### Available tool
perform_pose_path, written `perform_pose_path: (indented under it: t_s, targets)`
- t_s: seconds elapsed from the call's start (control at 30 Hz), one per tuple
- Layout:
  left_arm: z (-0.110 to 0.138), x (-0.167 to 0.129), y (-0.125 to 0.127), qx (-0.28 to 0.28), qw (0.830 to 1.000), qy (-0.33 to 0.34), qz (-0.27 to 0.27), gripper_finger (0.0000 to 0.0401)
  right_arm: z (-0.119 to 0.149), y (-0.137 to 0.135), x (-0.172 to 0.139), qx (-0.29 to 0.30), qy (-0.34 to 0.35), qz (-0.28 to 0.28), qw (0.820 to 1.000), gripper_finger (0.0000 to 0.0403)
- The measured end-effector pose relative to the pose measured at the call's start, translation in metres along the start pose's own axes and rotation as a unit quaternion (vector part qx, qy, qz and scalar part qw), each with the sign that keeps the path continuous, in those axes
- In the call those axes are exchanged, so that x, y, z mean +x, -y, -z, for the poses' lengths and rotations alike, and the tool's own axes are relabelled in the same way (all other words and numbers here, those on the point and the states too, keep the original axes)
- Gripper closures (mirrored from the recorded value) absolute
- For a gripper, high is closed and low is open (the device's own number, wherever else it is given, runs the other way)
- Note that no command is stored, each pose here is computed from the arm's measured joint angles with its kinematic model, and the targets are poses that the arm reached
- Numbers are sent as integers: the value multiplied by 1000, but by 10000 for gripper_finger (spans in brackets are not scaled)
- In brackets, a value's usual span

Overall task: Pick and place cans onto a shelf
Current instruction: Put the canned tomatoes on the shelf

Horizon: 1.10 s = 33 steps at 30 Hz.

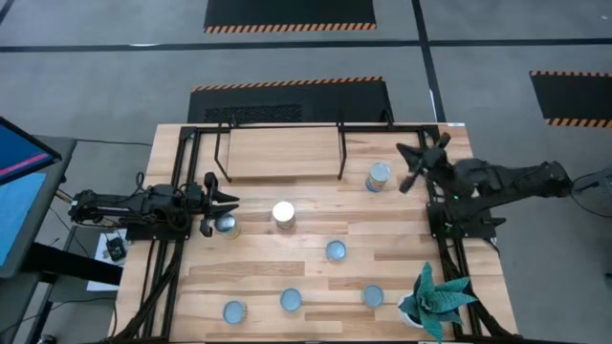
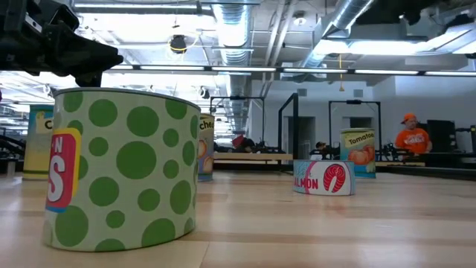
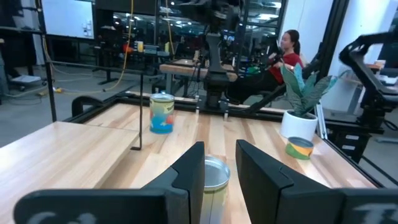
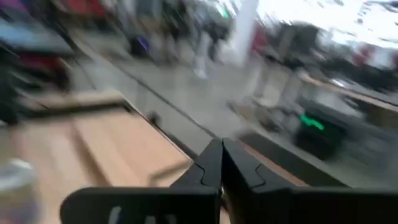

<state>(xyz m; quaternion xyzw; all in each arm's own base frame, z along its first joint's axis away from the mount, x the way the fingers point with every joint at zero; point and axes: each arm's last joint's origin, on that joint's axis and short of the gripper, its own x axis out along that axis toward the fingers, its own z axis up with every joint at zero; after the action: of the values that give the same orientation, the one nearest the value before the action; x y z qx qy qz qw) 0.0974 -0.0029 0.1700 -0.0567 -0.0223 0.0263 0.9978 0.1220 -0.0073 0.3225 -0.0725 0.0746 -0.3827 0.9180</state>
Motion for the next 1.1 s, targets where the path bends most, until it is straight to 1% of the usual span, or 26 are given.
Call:
perform_pose_path:
  t_s: [0.13, 0.27, 0.37, 0.4, 0.47, 0.63, 0.7, 0.8, 0.93, 1.0, 1.1]
  targets:
    - [0, 0, 0, 0, 1000, 0, 0, 320, -16, 7, 20, -11, -89, 69, 994, 378]
    - [0, 0, 0, 0, 1000, 0, 0, 320, -23, 20, 46, -18, -173, 141, 974, 378]
    - [0, 0, 0, 0, 1000, 0, 0, 320, -24, 34, 68, -11, -237, 151, 959, 378]
    - [0, 0, 0, 0, 1000, 0, 0, 320, -23, 39, 75, -2, -259, 148, 954, 378]
    - [0, 0, 0, 1, 1000, 0, 0, 320, -15, 50, 91, 14, -306, 122, 944, 378]
    - [0, 0, 0, 1, 1000, 0, 0, 320, 12, 72, 125, 42, -393, -2, 919, 375]
    - [0, 0, 0, 1, 1000, 0, 0, 320, 22, 78, 137, 42, -414, -33, 909, 373]
    - [0, 0, 0, 1, 1000, 0, 0, 320, 38, 84, 153, 32, -446, -34, 894, 373]
    - [0, 0, 0, 1, 1000, 0, 0, 320, 57, 83, 169, 43, -485, -32, 873, 378]
    - [0, 0, 0, 1, 1000, 0, 0, 320, 62, 79, 174, 43, -494, -49, 867, 380]
    - [0, 0, 0, 1, 1000, 0, 0, 320, 62, 70, 175, 38, -494, -76, 865, 381]
